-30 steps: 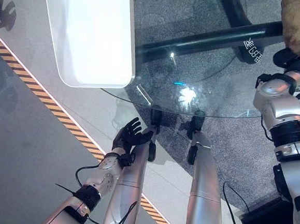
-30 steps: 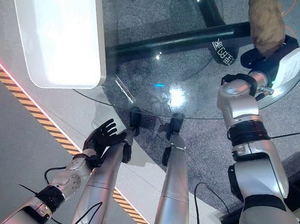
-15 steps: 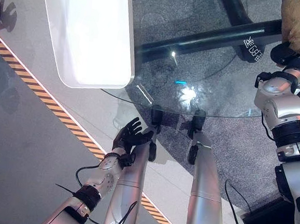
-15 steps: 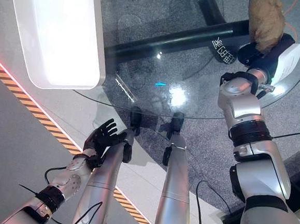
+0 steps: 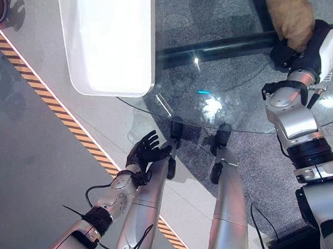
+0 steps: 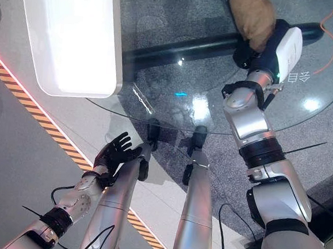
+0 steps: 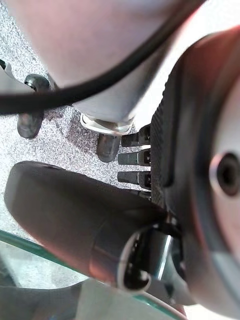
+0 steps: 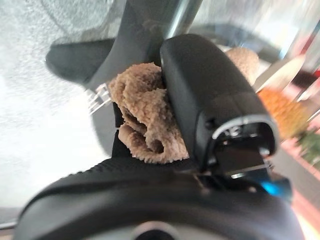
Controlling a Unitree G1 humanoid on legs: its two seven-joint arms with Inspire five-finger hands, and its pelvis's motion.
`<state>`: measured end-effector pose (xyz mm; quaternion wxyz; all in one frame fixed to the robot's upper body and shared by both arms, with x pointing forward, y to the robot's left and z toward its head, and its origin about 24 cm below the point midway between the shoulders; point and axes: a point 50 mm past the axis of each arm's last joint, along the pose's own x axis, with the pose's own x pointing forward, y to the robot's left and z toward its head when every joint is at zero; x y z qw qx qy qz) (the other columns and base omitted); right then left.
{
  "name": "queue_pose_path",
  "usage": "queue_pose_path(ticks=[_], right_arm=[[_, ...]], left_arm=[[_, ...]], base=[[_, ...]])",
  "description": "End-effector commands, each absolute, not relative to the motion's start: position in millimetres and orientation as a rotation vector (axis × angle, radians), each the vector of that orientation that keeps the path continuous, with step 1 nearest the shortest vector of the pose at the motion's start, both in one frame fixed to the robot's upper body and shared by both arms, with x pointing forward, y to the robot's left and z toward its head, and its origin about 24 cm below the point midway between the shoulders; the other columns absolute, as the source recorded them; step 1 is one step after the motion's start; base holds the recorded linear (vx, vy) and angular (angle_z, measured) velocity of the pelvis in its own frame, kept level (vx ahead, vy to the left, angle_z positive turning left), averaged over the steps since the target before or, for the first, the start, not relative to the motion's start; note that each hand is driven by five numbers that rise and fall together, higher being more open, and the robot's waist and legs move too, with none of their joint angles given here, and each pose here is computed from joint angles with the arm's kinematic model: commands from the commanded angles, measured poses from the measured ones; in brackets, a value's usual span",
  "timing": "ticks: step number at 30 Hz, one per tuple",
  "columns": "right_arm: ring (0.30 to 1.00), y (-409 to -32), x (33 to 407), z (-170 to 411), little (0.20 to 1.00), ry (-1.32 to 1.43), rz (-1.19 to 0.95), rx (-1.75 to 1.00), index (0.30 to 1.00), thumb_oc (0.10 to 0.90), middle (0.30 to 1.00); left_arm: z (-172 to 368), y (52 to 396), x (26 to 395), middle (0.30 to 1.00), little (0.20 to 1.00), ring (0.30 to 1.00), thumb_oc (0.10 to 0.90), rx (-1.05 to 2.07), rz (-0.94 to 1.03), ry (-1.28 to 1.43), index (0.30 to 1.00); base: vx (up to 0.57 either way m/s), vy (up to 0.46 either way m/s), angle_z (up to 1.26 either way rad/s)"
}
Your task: Wipe the table with a cloth and put it in the basket.
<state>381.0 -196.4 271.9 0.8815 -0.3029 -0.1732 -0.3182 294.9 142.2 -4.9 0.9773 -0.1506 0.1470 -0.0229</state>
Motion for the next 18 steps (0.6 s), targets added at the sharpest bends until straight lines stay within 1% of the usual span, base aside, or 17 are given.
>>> queue_pose_path(ticks=[1,8,11,12,13,15,16,18], right_arm=[[0.300,-161.3,364.8,327.3,0.200,-0.646,-0.551,-0.802,0.300,0.100,0.300],[0.300,-136.8,370.3,319.7,0.200,-0.629,-0.401,-0.942,0.300,0.100,0.300],[0.300,-118.7,371.1,312.5,0.200,-0.628,-0.285,-1.032,0.300,0.100,0.300],[0.300,-117.4,371.1,311.8,0.200,-0.626,-0.276,-1.041,0.300,0.100,0.300],[0.300,-109.2,371.3,306.1,0.200,-0.621,-0.214,-1.093,0.300,0.100,0.300],[0.300,-104.9,371.0,302.4,0.200,-0.620,-0.187,-1.111,0.300,0.100,0.300],[0.300,-96.1,369.9,293.8,0.200,-0.608,-0.110,-1.150,0.300,0.100,0.300],[0.300,-90.3,368.5,285.9,0.200,-0.592,-0.053,-1.165,0.300,0.100,0.300]], left_arm=[[-34.1,137.5,258.4,0.900,0.900,0.900,0.800,-0.313,-0.076,0.381,0.900],[-35.2,137.6,257.9,0.900,0.900,0.900,0.800,-0.301,-0.092,0.373,0.900],[-36.0,137.7,256.9,0.900,0.900,0.900,0.800,-0.293,-0.102,0.371,0.900],[-36.0,137.7,256.9,0.900,0.900,0.900,0.800,-0.293,-0.102,0.371,0.900],[-35.8,137.8,257.1,0.900,0.900,0.900,0.800,-0.289,-0.106,0.368,0.900],[-35.8,137.6,257.0,0.900,0.900,0.900,0.800,-0.288,-0.108,0.365,0.900],[-35.1,137.8,257.0,0.900,0.900,0.900,0.800,-0.285,-0.112,0.360,0.900],[-34.8,138.9,256.9,0.900,0.900,0.900,0.800,-0.283,-0.111,0.359,0.900]], base=[[0.00,0.007,0.11],[0.00,-0.004,0.08],[0.00,-0.014,0.06],[0.00,0.000,0.00],[0.00,0.000,0.00],[0.00,0.000,0.00],[0.00,0.000,0.00],[0.00,-0.008,0.02]])
